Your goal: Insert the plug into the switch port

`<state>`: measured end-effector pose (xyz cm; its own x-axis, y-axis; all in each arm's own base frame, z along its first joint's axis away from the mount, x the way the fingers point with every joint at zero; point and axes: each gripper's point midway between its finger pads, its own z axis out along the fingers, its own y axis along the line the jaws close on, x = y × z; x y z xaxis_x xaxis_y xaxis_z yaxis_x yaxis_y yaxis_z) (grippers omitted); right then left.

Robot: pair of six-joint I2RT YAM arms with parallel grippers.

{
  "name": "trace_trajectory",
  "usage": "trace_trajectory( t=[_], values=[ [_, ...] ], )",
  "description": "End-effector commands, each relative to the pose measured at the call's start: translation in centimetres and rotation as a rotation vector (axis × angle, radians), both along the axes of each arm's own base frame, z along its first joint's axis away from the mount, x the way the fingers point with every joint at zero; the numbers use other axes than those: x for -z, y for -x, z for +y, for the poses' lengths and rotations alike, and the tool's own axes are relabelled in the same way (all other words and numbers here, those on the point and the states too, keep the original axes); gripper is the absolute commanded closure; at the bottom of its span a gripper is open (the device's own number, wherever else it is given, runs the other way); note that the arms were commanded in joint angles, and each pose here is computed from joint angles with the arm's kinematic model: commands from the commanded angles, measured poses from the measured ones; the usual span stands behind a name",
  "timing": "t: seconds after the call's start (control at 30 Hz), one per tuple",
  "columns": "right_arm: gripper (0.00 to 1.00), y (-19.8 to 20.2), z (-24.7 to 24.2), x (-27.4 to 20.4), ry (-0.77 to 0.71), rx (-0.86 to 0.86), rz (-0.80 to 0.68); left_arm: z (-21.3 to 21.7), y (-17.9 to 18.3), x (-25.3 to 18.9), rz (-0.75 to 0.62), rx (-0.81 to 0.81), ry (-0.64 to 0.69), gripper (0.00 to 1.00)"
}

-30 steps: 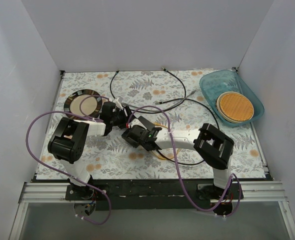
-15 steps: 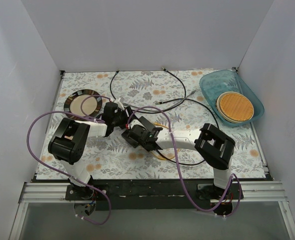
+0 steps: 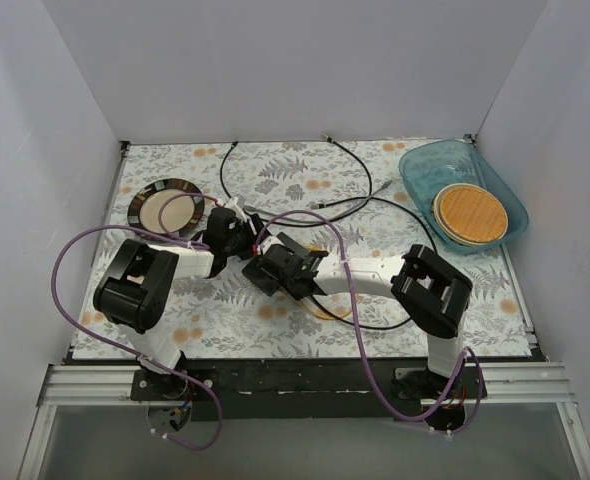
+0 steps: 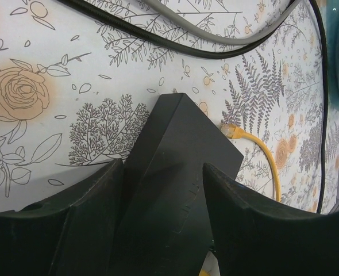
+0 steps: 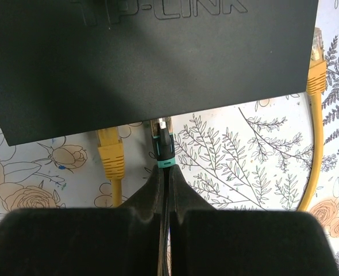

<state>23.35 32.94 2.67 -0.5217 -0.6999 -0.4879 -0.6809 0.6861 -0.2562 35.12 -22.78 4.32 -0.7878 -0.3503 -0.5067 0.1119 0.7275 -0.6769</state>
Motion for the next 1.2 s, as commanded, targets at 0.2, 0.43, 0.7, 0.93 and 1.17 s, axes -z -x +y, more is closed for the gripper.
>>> trace_trajectory(
  t=[0.2, 0.43, 0.7, 0.93, 1.17],
  values=[
    [0.99, -6.5, 8.9, -10.0, -0.467, -0.013, -0.270, -5.3, 8.0, -0.9, 0.173, 0.263, 0.134, 0.44],
    [0.99, -7.6, 9.5, -11.0, -0.511, -0.019, -0.275, -5.6, 9.0, -0.7, 0.192, 0.285, 0.133, 0.44],
    [0.99, -7.8, 9.9, -11.3, -0.520, -0.034, -0.270, -6.0, 9.3, -0.5, 0.197, 0.295, 0.129, 0.44],
    [0.99, -6.6, 8.4, -11.0, -0.503, -0.030, -0.239, -4.4, 7.8, -0.1, 0.154, 0.211, 0.020, 0.27],
    [0.85, -4.0, 5.7, -8.1, -0.441, -0.040, -0.147, -0.7, 4.3, 0.2, 0.114, 0.039, -0.119, 0.04]
  ],
)
